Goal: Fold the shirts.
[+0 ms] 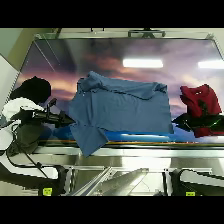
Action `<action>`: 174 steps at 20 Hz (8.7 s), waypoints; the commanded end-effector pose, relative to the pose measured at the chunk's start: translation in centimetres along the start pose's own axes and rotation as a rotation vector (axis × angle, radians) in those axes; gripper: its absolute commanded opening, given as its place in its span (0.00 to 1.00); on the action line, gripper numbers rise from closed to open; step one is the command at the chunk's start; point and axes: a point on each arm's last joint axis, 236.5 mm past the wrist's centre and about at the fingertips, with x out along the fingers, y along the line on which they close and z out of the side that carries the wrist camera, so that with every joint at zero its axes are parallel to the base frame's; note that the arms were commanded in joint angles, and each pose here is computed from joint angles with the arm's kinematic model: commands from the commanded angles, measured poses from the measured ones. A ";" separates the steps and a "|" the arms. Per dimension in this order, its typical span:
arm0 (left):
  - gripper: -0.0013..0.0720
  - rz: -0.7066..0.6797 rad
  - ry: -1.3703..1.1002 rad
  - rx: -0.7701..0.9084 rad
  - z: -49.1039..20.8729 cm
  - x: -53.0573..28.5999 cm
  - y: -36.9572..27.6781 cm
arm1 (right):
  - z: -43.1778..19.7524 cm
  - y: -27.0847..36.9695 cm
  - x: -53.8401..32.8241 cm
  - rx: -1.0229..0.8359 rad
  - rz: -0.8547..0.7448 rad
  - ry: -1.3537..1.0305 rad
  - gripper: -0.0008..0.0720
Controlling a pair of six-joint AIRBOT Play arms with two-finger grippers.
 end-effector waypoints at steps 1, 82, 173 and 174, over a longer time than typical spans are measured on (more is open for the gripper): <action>0.05 -0.015 0.000 0.005 -0.1 -0.1 -0.5 | -2.3 -0.7 2.4 0.030 0.011 0.121 0.70; 0.04 0.559 -0.188 0.216 12.6 -1.6 -2.5 | 11.2 6.3 3.1 -0.227 -0.429 -0.032 0.03; 0.04 0.698 -0.086 0.280 18.1 1.1 -5.0 | 14.3 7.4 3.6 -0.255 -0.200 -0.195 0.04; 0.04 0.697 -0.094 0.285 18.4 1.0 -5.3 | 14.5 7.6 3.5 -0.259 -0.200 -0.200 0.04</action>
